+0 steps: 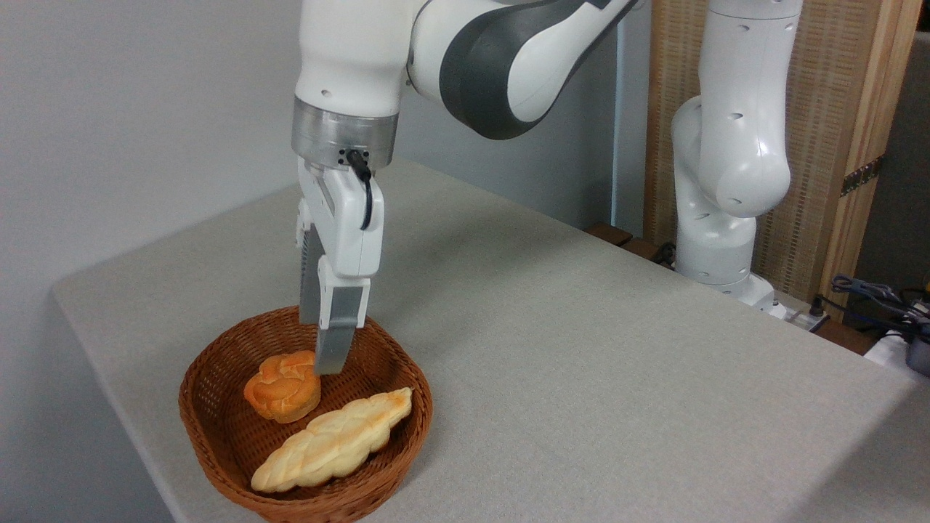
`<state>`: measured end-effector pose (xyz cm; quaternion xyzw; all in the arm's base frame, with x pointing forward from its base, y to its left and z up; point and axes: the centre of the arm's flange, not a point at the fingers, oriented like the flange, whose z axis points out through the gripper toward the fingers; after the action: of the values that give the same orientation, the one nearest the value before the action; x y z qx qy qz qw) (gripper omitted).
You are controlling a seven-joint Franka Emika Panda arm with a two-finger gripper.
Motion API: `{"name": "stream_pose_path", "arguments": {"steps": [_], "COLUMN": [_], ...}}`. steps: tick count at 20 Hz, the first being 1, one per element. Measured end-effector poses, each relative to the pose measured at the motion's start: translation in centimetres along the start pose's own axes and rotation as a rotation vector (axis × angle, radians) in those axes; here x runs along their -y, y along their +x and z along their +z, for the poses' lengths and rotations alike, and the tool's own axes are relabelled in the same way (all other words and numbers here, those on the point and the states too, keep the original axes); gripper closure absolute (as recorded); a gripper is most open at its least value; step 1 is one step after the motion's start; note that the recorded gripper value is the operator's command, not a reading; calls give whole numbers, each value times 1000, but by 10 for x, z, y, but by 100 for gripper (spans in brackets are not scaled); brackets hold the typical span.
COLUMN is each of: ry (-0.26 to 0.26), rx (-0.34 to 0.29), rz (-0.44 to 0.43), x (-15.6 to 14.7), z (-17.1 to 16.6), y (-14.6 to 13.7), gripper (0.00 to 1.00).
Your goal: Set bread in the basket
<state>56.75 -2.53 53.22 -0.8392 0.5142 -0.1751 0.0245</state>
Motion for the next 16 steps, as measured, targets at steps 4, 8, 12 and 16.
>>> {"name": "stream_pose_path", "arguments": {"steps": [4, 8, 12, 16], "ry": [-111, -215, -235, -220], "rx": [3, 57, 86, 128], "rz": [-74, -108, -197, -288], "x": [-1, 2, 3, 1], "z": [-33, -78, -80, -75], "y": [1, -4, -7, -1], "gripper": [0, 0, 0, 0]}}
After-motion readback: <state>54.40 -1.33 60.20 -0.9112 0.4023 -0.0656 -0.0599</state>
